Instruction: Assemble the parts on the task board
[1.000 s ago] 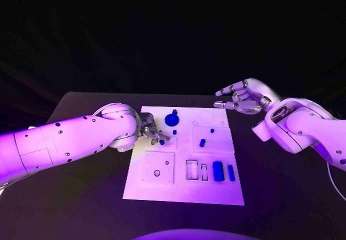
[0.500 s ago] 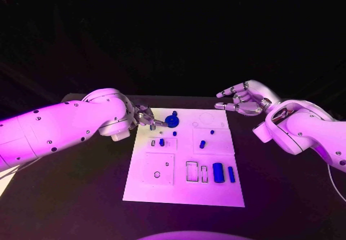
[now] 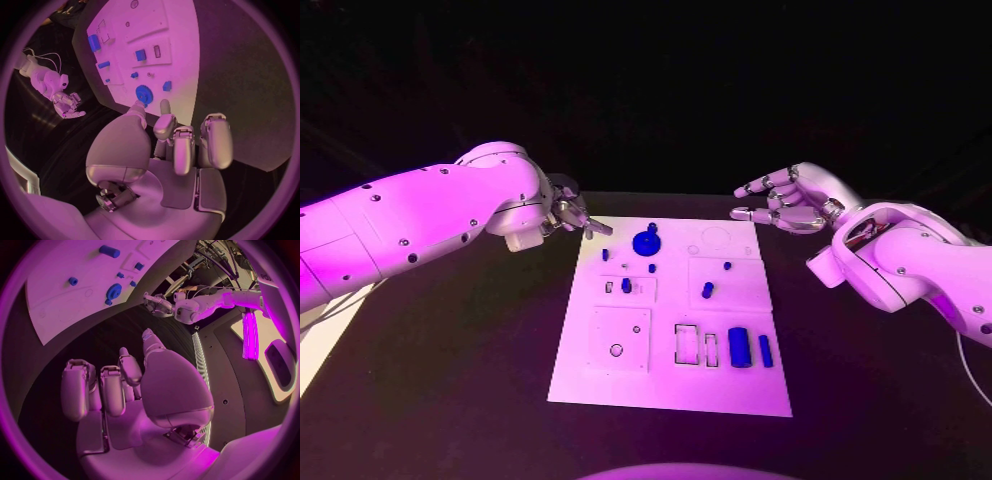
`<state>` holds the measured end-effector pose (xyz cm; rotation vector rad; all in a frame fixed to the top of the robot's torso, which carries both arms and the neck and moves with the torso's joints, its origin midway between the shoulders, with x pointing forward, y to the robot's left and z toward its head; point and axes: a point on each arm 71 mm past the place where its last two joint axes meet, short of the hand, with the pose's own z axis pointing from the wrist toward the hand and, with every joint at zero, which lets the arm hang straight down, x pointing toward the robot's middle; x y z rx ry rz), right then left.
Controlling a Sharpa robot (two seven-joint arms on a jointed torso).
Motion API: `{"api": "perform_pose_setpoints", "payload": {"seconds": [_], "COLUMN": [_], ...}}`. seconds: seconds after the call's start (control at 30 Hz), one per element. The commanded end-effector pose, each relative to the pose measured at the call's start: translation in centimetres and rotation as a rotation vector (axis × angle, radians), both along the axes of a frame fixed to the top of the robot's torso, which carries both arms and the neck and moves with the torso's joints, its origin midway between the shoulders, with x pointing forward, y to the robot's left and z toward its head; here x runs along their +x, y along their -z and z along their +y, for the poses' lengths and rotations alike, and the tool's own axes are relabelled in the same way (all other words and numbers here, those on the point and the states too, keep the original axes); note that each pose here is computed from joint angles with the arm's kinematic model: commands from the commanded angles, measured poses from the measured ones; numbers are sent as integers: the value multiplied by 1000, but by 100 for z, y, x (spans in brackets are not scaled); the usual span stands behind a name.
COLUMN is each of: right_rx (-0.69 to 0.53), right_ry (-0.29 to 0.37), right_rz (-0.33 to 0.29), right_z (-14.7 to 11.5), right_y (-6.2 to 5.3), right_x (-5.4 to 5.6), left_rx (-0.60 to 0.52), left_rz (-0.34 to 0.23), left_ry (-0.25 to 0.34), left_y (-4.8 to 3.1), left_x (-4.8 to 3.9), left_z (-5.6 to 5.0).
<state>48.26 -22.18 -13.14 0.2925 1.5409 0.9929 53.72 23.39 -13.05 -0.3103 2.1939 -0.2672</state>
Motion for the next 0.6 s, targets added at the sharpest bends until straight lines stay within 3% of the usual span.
{"api": "perform_pose_setpoints", "payload": {"seconds": [0.03, 0.27, 0.6], "right_rx": [0, -1, -2], "right_ry": [-12, -11, -8], "right_rz": [3, 4, 6], "right_z": [11, 8, -3], "right_y": [5, 7, 20], "right_x": [-3, -3, 2], "left_rx": [34, 3, -64], "left_rz": [45, 61, 79], "left_ry": [44, 40, 54], "left_y": [48, 160, 289], "left_x": [-17, -60, -197], "left_z": [-30, -91, -226]}}
